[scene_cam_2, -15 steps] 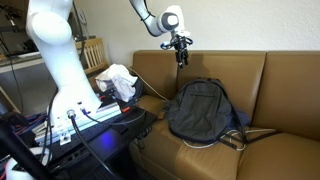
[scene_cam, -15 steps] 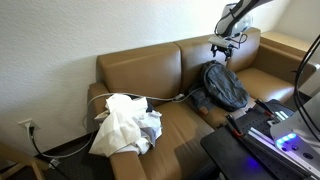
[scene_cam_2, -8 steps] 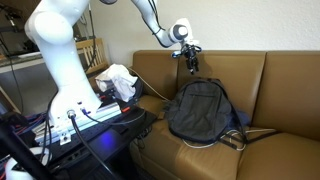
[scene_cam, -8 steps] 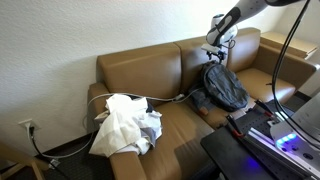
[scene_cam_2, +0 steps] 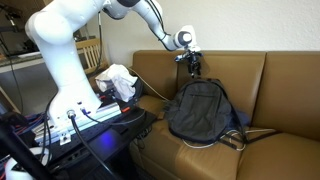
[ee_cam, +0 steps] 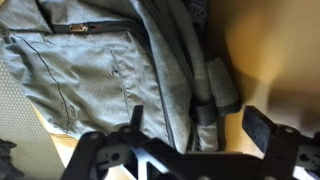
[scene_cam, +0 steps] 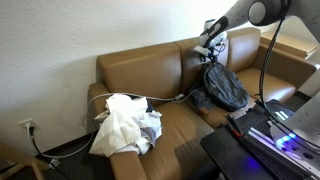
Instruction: Move the bag to the left side of the sofa
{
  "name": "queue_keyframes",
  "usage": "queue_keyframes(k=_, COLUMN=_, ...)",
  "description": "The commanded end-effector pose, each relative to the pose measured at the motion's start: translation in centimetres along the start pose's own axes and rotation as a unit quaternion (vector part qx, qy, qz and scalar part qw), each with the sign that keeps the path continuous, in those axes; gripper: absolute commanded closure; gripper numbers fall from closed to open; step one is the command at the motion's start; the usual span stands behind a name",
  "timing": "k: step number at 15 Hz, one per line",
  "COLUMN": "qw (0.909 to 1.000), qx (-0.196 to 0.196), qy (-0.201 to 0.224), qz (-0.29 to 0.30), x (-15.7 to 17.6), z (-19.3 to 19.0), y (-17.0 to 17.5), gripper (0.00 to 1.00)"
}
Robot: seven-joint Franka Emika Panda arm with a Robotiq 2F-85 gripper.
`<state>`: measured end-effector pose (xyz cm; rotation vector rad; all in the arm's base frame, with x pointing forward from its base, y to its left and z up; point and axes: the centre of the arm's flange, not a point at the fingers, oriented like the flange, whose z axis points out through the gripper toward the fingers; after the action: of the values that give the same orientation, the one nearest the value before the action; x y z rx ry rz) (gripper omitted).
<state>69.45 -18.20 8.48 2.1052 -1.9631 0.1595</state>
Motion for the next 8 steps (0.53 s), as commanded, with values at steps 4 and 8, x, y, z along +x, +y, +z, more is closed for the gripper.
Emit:
queue_keyframes(k=4, qw=0.9966, qx=-0.027, qy=-0.001, qz=0.078, x=2.6, z=5.5, y=-1.9, gripper=0.0)
queue_keyframes(k=8, qw=0.9927, qx=-0.048, qy=-0.001, qz=0.111, x=4.2, z=8.2, y=-1.4, gripper=0.0)
